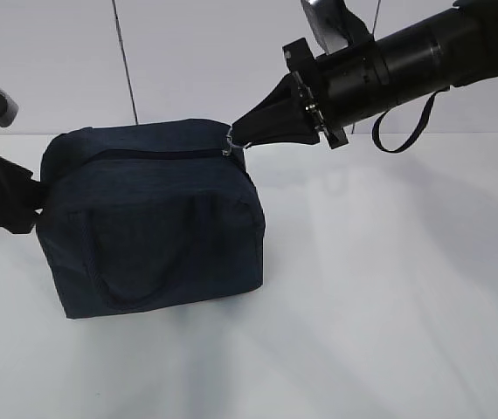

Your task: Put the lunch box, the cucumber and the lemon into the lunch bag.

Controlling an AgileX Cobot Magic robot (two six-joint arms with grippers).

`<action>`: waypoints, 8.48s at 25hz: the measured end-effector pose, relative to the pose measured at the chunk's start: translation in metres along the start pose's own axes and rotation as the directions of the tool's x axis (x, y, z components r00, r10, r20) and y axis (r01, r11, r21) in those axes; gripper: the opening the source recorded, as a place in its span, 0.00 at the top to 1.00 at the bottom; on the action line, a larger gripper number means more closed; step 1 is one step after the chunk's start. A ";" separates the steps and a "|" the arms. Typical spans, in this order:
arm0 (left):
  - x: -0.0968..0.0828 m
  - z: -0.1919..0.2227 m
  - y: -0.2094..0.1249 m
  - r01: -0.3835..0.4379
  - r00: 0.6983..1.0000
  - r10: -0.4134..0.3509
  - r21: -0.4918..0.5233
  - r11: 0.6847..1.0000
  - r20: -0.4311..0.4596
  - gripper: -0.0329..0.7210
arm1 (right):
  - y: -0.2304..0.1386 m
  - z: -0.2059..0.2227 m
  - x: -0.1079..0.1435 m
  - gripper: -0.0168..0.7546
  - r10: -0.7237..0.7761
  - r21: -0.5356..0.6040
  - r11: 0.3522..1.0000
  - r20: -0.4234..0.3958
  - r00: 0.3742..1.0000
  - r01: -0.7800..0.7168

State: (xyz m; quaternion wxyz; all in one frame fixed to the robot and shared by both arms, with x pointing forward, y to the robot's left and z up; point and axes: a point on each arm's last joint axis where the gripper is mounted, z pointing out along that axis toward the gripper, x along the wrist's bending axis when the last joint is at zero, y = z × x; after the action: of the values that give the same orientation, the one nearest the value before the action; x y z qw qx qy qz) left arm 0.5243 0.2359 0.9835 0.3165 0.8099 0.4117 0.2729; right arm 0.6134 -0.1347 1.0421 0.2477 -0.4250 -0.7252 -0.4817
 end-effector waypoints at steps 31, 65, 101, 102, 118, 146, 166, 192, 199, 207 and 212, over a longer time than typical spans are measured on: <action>-0.078 -0.029 0.044 -0.535 0.843 0.536 -0.183 0.825 -0.047 0.65 | 0.004 0.000 0.003 0.97 0.393 -0.024 0.918 -0.056 0.918 -0.395; -0.060 -0.014 0.046 -0.519 0.835 0.476 -0.107 0.848 -0.276 0.96 | 0.000 -0.007 -0.006 0.97 0.442 -0.009 0.897 0.018 0.897 -0.442; -0.100 -0.030 0.043 -0.601 0.743 0.644 -0.245 0.761 0.179 0.51 | 0.000 -0.007 -0.006 0.97 0.443 -0.008 0.896 0.014 0.896 -0.443; -0.100 -0.026 0.042 -0.602 0.745 0.643 -0.236 0.763 0.177 0.53 | 0.000 -0.007 -0.006 0.97 0.443 -0.008 0.896 0.014 0.896 -0.443; -0.090 -0.016 0.045 -0.629 0.760 0.648 -0.192 0.753 0.054 0.96 | 0.004 -0.007 -0.002 0.97 0.502 -0.030 0.863 -0.047 0.863 -0.504; -0.081 -0.003 0.042 -0.650 0.759 0.647 -0.126 0.750 -0.065 0.96 | 0.002 -0.012 -0.015 0.97 0.581 -0.033 0.813 -0.006 0.814 -0.581; -0.079 0.002 0.039 -0.652 0.758 0.646 -0.105 0.751 -0.092 0.96 | -0.019 -0.009 -0.049 0.97 0.528 0.048 0.829 0.263 0.808 -0.557; -0.079 0.002 0.039 -0.652 0.758 0.646 -0.103 0.751 -0.090 0.96 | -0.033 0.009 -0.086 0.97 0.478 0.128 0.840 0.287 0.830 -0.528; -0.079 0.002 0.039 -0.652 0.758 0.646 -0.103 0.751 -0.090 0.96 | -0.033 0.012 -0.093 0.97 0.440 0.126 0.863 0.288 0.851 -0.489; -0.079 0.002 0.039 -0.651 0.759 0.644 -0.102 0.752 -0.096 0.96 | -0.031 0.013 -0.091 0.97 0.253 0.170 0.941 0.228 0.940 -0.294; -0.079 0.002 0.039 -0.649 0.760 0.642 -0.101 0.754 -0.100 0.96 | -0.031 0.014 -0.090 0.87 0.070 0.204 0.974 0.170 0.983 -0.104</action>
State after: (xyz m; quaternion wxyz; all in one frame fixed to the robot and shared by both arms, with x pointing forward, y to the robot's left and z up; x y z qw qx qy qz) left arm 0.5047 0.1514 0.9969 0.2425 0.8713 0.0976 0.4153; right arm 0.6344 -0.1614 0.9520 0.2527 -0.4653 -0.7708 -0.3544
